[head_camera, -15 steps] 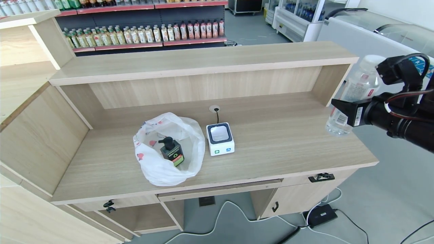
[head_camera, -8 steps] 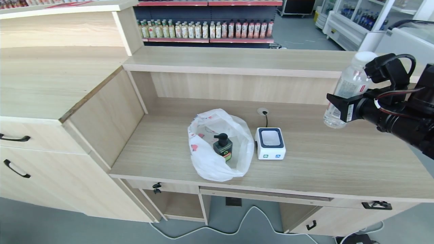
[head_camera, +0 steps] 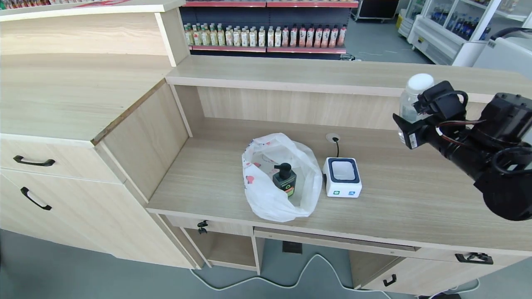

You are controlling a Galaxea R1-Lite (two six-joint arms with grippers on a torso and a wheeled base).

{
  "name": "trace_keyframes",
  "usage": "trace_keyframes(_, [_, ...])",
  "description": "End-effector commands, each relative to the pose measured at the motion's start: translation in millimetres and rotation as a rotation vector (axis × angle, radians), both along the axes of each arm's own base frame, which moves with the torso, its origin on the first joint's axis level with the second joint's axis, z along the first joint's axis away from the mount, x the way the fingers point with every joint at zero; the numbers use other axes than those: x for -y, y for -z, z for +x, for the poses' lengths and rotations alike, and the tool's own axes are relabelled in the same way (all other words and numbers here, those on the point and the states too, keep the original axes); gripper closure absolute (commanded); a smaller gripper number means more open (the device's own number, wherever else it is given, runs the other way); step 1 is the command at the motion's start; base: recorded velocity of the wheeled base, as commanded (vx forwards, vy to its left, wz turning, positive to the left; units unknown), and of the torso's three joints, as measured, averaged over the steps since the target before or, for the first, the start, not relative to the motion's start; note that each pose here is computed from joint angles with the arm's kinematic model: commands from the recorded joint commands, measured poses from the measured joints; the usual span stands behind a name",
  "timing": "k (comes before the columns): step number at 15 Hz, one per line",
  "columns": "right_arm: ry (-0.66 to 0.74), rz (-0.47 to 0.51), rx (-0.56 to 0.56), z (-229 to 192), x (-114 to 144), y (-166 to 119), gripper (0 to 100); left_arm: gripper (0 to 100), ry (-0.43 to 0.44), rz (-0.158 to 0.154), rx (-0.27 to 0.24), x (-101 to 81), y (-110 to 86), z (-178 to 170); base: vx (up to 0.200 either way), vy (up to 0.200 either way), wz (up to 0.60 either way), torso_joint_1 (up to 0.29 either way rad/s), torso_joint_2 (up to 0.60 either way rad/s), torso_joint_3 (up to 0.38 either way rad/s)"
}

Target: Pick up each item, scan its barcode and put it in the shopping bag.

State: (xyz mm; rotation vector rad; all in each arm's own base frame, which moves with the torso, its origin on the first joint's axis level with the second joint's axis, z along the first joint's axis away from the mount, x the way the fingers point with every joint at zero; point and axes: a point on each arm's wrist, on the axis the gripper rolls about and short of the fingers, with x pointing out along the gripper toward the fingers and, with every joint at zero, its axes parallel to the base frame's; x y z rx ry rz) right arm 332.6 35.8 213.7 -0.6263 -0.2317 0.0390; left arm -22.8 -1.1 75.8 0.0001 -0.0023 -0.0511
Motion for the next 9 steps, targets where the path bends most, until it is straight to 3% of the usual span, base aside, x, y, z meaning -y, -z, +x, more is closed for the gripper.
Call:
trace_keyframes(1, [-0.07,-0.027,-0.006,24.8,-6.5,28.6,100,0,0.0,0.0,0.001,0.0,0.0,0.0,0.0,0.0,0.0,0.0,0.0,0.0])
trace_keyframes(3, [-0.225,-0.079,0.041,32.8,-11.1,40.9,100,0,0.0,0.0,0.001,0.0,0.0,0.0,0.0,0.0,0.0,0.0,0.0,0.0])
trace_keyframes(9, [-0.369,-0.173,0.101,40.9,-13.9,61.5,100,0,0.0,0.002,0.002,0.0,-0.4,-0.1,0.0,0.0,0.0,0.0,0.0,0.0])
